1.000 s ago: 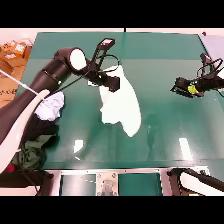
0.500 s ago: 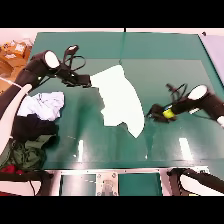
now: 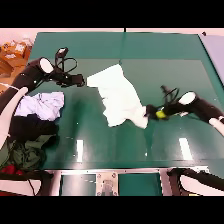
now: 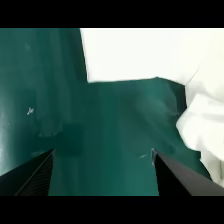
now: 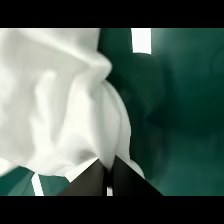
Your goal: Fold the shirts.
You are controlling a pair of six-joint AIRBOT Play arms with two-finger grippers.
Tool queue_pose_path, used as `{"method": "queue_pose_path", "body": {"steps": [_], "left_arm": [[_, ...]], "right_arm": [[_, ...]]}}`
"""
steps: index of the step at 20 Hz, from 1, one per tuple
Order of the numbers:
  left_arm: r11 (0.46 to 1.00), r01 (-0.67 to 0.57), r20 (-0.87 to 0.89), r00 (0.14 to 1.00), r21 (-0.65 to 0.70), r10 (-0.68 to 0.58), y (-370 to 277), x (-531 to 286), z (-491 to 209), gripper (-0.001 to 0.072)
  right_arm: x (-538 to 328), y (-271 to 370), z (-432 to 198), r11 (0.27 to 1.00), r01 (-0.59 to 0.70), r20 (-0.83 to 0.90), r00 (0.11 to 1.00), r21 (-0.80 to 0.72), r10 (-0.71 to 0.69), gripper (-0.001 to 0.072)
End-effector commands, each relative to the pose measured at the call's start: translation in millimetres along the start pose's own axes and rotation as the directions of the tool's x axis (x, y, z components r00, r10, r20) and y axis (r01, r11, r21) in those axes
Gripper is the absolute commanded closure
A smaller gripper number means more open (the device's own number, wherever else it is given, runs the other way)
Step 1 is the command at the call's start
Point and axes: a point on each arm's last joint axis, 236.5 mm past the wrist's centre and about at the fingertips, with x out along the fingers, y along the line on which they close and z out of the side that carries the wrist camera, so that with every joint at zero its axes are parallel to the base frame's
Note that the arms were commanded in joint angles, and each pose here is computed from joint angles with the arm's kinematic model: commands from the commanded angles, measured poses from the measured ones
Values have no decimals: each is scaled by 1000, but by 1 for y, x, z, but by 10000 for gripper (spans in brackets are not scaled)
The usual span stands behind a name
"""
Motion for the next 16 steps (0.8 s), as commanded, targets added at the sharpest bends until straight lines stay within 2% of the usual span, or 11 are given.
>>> {"method": "queue_pose_path", "body": {"steps": [1,4,7,11,12,13,15,16], "left_arm": [[999,21,28,999,-39,-20,0,11,5,-9],[987,102,-31,994,-124,-107,-12,50,-14,-10],[974,168,9,986,-153,-169,-31,86,-15,-10],[972,191,41,981,-134,-187,-57,112,-19,-7],[974,189,52,982,-128,-184,-62,116,-19,70],[976,182,81,982,-121,-173,-63,118,-14,237],[979,166,141,979,-116,-149,-58,117,2,682],[982,163,141,979,-93,-149,-55,114,6,682]], "right_arm": [[-60,-54,87,995,73,216,973,65,-85,697],[-78,-80,125,994,83,274,956,73,-100,697],[-64,-84,137,995,92,253,962,40,-99,697],[-52,-82,144,996,71,237,968,49,-80,696],[-52,-79,146,997,58,242,968,53,-69,696],[-53,-77,147,997,47,247,967,57,-60,696],[-54,-76,147,997,46,245,968,55,-58,696],[-55,-76,146,997,45,238,969,56,-57,697]]}}
